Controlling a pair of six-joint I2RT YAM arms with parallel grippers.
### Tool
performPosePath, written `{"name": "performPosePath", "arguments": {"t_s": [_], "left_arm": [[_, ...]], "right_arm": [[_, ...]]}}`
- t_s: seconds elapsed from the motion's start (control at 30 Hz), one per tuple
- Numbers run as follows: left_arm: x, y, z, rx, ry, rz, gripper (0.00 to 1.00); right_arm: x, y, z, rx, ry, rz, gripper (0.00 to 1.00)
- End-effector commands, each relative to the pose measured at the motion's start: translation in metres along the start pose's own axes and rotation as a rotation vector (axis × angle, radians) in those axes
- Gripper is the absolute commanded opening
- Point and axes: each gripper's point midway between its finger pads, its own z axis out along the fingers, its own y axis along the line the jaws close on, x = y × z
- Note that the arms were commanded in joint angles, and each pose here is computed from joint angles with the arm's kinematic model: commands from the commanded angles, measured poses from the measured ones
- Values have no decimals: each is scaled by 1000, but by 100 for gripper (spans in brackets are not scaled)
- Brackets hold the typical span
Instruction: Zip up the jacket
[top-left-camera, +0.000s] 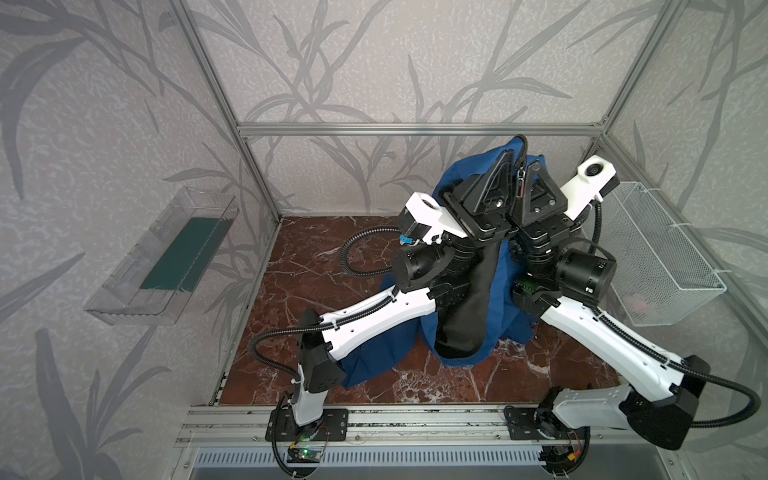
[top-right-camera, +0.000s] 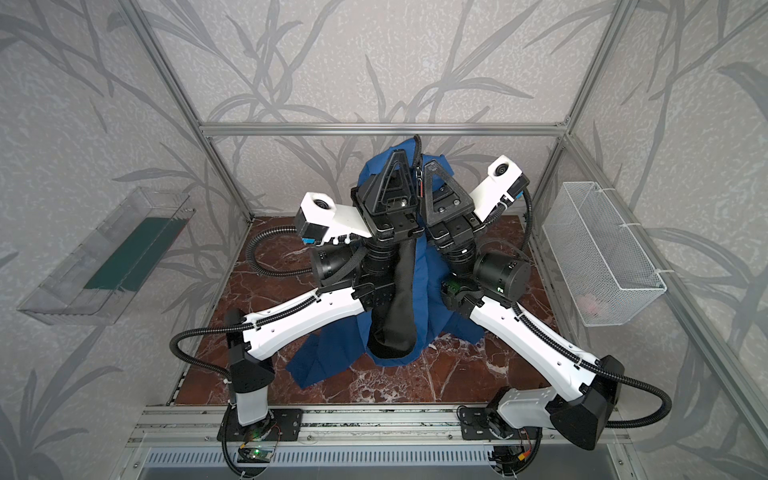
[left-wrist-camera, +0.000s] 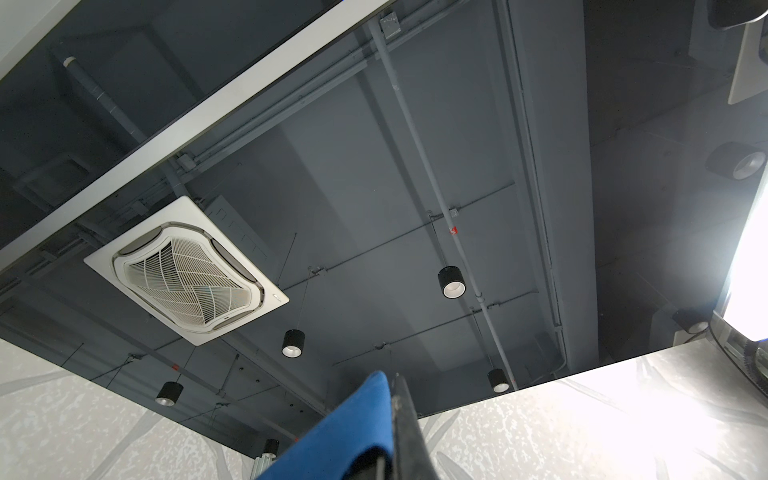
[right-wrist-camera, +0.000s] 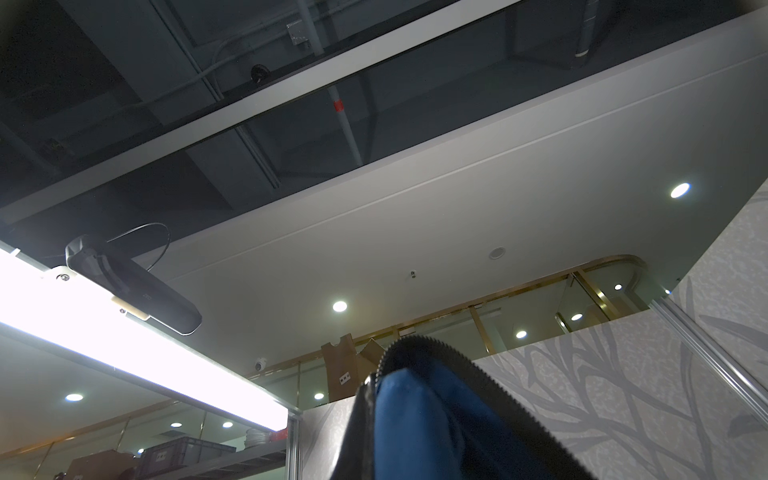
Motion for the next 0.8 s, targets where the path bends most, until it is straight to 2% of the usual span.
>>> {"name": "performPosePath", "arguments": {"t_s": [0.0,0.77], "left_arm": [[-14,-9,5,30,-48,-17,0],[-3,-11,6,39,-29,-33,0]], "right_arm": [[-13,30,9,-102,-34,-9,0],[-10,26,11,-102,-30,17,0]]}}
